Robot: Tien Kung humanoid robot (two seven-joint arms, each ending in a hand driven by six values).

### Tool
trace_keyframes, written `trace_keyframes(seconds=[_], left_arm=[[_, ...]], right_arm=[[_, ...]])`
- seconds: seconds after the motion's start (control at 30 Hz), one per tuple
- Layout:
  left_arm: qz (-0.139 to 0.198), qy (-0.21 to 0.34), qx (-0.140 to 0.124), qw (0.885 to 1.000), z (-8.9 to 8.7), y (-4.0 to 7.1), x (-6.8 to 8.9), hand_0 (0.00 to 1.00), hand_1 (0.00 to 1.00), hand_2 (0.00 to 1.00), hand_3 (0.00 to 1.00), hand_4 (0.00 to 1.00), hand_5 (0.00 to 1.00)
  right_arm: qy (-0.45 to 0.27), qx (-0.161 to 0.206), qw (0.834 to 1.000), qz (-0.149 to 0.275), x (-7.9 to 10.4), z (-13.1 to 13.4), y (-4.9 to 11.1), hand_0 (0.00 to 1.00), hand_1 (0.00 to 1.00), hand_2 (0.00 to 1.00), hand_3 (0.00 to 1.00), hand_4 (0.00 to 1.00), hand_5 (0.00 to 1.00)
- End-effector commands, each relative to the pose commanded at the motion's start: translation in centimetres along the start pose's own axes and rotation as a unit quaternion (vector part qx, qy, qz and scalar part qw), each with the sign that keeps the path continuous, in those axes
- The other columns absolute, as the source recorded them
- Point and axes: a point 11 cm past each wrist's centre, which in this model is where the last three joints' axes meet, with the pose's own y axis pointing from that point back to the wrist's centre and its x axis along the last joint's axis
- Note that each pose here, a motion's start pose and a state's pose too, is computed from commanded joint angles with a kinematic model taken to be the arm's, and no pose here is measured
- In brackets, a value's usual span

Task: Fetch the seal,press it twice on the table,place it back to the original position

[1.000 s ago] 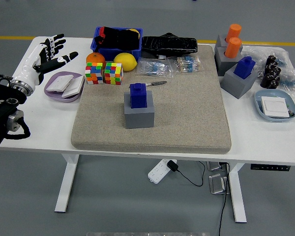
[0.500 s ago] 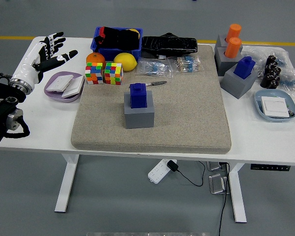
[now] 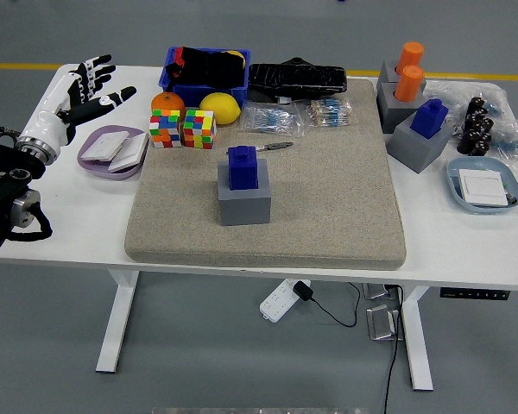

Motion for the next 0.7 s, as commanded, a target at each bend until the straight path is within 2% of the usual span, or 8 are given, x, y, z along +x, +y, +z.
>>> trace_keyframes(seconds=[0.7], left_arm=[[0.000, -0.002, -0.002, 1.000, 0.18, -0.01, 0.13, 0.969, 0.943, 0.906, 0.915, 0.989, 0.359]], right_arm=[[0.003, 0.000, 1.000, 0.001, 0.12, -0.07, 0.01, 0.778, 0.661, 0.668, 0.671, 0.810, 0.574]])
